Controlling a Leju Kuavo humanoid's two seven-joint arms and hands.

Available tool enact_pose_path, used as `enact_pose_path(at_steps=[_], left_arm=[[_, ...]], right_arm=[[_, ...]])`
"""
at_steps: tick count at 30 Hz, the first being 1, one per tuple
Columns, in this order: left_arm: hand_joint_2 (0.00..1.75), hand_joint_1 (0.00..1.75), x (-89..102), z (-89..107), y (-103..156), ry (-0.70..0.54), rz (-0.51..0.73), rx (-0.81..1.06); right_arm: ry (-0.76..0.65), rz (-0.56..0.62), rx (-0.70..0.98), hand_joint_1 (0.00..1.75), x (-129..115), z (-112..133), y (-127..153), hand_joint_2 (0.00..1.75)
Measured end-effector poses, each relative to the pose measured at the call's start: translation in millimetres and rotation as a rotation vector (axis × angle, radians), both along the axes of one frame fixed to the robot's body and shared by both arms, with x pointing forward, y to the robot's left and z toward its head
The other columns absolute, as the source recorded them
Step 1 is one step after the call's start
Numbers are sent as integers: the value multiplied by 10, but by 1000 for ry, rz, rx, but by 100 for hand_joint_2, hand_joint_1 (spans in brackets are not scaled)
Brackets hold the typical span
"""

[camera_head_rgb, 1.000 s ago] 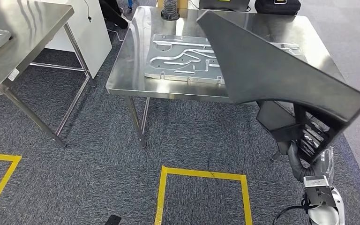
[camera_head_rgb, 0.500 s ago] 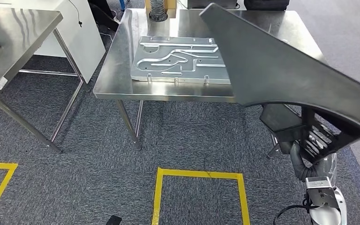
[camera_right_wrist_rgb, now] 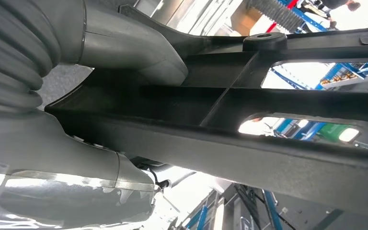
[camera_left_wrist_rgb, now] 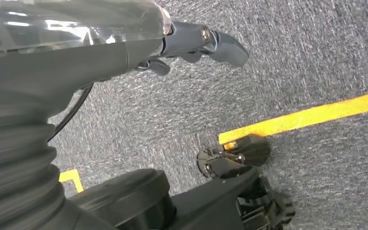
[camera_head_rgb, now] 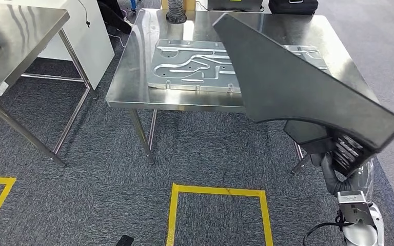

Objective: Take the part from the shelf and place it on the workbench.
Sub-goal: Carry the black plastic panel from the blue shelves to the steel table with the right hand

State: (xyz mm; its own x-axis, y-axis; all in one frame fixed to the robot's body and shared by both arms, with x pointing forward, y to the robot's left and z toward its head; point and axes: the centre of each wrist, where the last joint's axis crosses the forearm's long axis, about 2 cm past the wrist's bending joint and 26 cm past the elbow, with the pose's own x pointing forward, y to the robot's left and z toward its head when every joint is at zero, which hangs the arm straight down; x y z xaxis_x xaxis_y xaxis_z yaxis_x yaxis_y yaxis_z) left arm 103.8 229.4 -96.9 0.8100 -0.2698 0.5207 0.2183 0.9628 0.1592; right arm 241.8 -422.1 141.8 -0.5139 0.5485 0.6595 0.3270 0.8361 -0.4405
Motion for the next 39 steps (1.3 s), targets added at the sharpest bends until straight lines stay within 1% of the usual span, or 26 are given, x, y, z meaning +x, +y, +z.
enact_pose_path(at_steps=[5,9,15,20,25,29,39], left_arm=[[175,0,4,1,-2,-1,6,-2],[175,0,2,0,-1,2,12,-6],[175,0,-16,-5,6,10,23,-7],[175,0,-11,-5,16,5,27,-6],[175,0,-1,-2,12,0,27,-8],[175,0,-6,-2,7,0,26,-10],[175,0,21,6,-10,-10,10,-14]], right_arm=[[39,-26,-53,157,29,28,-75,175],[63,-58,-95,157,75,67,-220,175],[152,-124,-207,157,172,64,-549,175],[193,-177,-305,157,285,160,-851,175],[218,-219,-377,157,342,312,-1133,175],[241,-234,-398,157,335,334,-1240,175],[255,-270,-448,157,315,524,-1520,175]])
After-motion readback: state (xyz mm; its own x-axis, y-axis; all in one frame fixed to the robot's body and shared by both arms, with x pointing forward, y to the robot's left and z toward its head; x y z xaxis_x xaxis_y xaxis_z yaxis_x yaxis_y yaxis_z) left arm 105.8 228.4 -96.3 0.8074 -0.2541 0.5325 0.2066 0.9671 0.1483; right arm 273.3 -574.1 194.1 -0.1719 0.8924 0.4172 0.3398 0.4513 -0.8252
